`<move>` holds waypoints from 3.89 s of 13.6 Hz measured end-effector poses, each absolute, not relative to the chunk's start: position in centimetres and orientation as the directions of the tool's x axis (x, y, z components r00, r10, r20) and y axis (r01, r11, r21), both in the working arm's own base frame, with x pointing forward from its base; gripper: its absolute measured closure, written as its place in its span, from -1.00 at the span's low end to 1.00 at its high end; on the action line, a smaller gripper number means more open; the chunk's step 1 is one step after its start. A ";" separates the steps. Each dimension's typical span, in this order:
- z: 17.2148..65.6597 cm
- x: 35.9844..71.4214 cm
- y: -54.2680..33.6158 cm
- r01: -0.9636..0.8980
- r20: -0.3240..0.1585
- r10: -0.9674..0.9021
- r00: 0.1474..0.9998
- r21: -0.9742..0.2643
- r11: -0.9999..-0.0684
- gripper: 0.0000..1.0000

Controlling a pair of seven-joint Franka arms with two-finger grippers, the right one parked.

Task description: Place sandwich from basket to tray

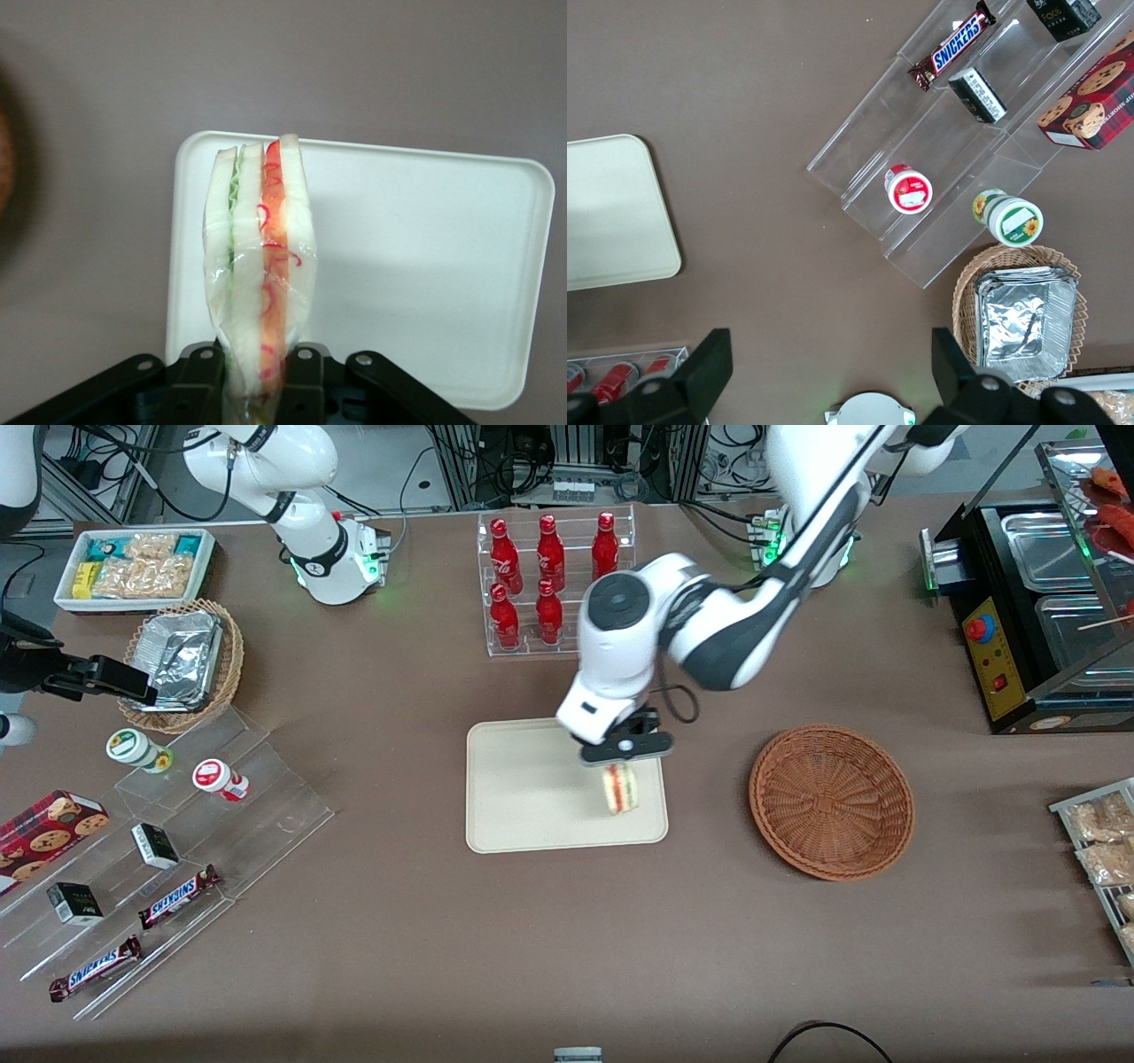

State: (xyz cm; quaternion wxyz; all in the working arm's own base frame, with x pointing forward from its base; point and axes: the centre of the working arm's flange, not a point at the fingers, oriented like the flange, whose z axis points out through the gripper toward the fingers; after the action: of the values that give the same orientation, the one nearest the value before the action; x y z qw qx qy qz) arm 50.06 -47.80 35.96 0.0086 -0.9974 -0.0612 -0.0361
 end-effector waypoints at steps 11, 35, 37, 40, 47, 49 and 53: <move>24.5 47.3 -54.9 -0.030 0.079 -0.032 0.996 -0.017 -0.999 0.64; 52.5 57.5 -31.5 0.285 0.055 0.282 0.958 -0.066 -0.956 -0.99; 54.2 58.1 -27.0 0.231 0.022 0.230 0.973 -0.088 -0.969 -0.99; 56.3 59.0 -20.0 0.149 -0.023 0.152 0.988 -0.085 -0.985 -0.99; 59.3 58.1 -4.6 -0.028 -0.070 -0.026 0.997 -0.042 -0.999 -0.99; 59.8 57.2 -2.5 -0.046 -0.070 -0.043 0.997 -0.040 -0.998 -0.99; 60.7 54.9 -0.8 -0.082 -0.062 -0.080 0.995 -0.033 -0.996 -0.99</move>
State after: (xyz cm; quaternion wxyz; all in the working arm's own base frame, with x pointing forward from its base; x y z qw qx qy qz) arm 54.85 -0.84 60.71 0.0176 -0.9985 0.0407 0.0305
